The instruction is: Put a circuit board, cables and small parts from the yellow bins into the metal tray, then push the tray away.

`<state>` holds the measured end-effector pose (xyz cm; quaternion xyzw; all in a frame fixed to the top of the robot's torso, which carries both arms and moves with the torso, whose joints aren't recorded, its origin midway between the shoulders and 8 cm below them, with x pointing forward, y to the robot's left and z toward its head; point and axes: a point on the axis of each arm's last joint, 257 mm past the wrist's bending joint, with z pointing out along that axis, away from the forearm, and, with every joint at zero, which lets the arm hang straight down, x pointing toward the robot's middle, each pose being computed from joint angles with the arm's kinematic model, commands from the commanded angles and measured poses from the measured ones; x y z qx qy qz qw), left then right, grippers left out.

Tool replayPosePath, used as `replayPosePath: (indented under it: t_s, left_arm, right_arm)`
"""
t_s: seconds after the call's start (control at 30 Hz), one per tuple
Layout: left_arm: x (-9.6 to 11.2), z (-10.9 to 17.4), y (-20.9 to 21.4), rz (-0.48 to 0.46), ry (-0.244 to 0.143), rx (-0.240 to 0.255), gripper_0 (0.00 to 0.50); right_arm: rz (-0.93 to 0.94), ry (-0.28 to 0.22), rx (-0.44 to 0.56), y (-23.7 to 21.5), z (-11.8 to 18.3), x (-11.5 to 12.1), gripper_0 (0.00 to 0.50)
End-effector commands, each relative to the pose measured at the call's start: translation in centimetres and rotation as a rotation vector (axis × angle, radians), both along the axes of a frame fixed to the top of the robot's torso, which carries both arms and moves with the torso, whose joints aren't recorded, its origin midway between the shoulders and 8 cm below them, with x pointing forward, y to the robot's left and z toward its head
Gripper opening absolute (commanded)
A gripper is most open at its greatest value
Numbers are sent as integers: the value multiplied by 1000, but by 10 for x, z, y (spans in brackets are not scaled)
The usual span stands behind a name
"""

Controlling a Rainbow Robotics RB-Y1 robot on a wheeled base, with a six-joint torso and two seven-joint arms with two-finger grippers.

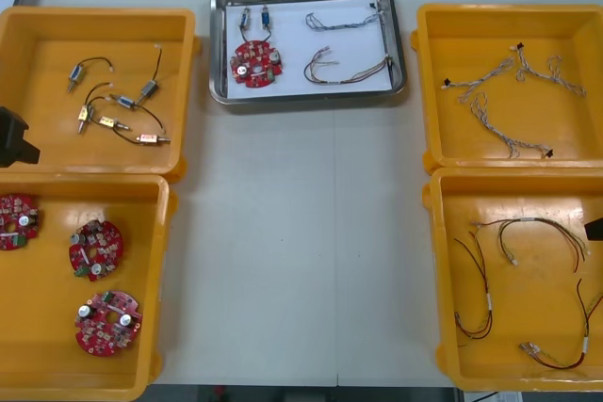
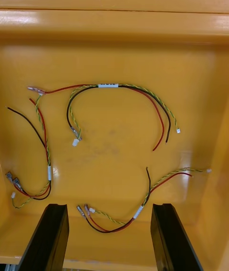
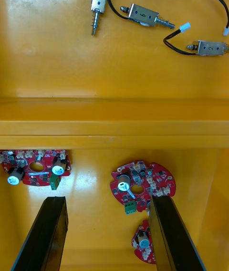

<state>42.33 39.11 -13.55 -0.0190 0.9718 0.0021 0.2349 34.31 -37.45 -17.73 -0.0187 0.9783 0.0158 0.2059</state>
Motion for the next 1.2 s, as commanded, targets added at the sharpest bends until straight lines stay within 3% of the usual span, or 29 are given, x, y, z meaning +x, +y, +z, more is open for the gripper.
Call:
replayPosePath:
  t_s: [0.03,1.2]
  left_arm:
    - [-2,18,18,-21,-33,72,500]
    - [-2,18,18,-21,-33,72,500]
  right_arm:
    - [-34,-37,14,0,7,1,500]
    - [-33,-38,12,-1,7,2,500]
